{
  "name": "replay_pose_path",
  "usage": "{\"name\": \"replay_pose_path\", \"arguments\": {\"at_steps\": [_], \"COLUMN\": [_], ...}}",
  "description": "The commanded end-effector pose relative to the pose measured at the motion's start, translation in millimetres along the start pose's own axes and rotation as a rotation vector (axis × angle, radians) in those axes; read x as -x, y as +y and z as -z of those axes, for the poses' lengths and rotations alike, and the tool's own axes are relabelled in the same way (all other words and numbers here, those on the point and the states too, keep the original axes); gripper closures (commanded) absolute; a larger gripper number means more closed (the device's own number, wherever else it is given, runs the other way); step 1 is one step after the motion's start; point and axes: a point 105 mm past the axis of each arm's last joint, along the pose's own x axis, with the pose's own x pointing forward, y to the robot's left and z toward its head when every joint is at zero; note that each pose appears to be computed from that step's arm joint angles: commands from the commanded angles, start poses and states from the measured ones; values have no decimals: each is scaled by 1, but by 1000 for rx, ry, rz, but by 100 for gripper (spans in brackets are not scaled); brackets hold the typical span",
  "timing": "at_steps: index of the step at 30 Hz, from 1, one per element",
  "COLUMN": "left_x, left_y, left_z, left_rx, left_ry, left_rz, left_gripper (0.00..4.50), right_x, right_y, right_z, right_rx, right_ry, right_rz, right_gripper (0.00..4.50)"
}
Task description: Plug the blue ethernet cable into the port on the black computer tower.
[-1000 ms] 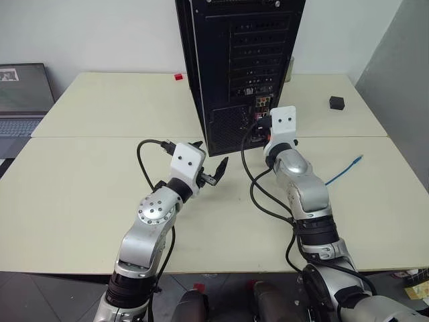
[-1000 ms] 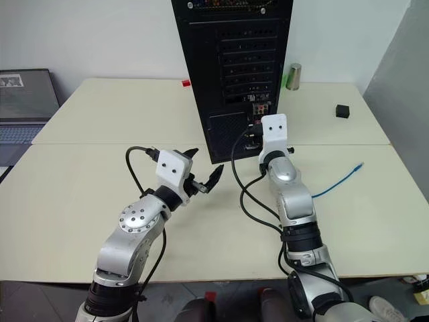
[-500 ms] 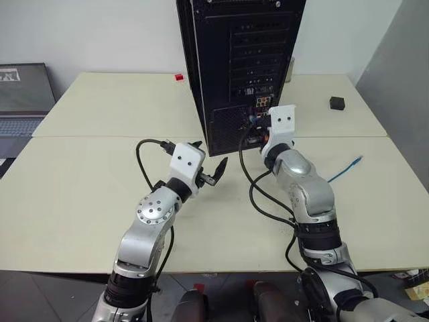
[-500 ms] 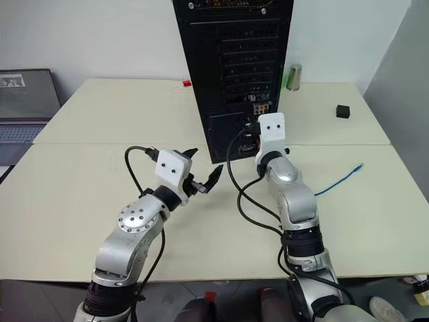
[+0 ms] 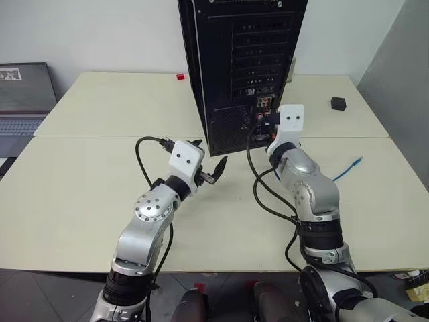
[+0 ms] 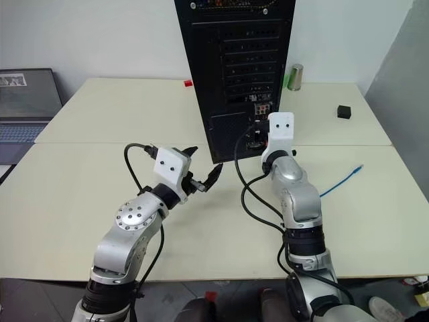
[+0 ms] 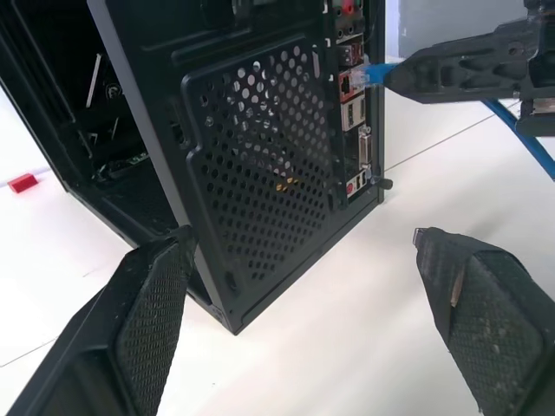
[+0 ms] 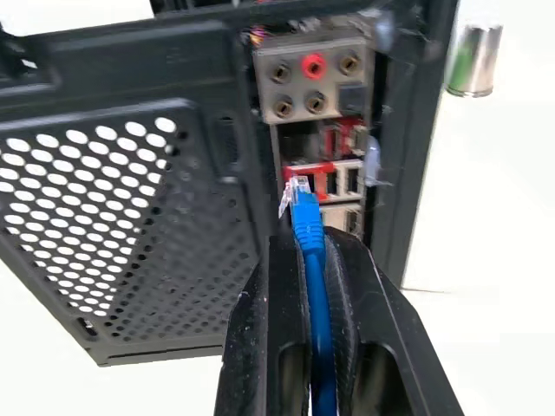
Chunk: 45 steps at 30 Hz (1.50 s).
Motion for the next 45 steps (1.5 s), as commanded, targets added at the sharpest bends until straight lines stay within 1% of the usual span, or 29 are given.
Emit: {"name": "replay_pose_path", "arguments": {"at_steps": [1, 8, 18, 28, 45], "left_x": [0, -2, 1, 1, 1], "left_y": [1, 1, 2, 1, 3], "left_z": [-19, -24, -22, -22, -21], "left_rx": [2, 32, 39, 37, 29], "left_ry": [-60, -68, -60, -57, -55], "left_rz": [1, 3, 2, 2, -6], "left_gripper": [27, 27, 27, 27, 27], "right_x": [0, -3, -7, -8, -8], "right_y": [4, 5, 3, 2, 8], "right_z": [-16, -18, -25, -22, -13], "right_rx": [-22, -32, -31, -28, -26], "right_ry": [-49, -51, -75, -70, -46], "right_rz": [-13, -16, -8, -6, -32], "right_gripper": [450, 450, 450, 450, 450]}}
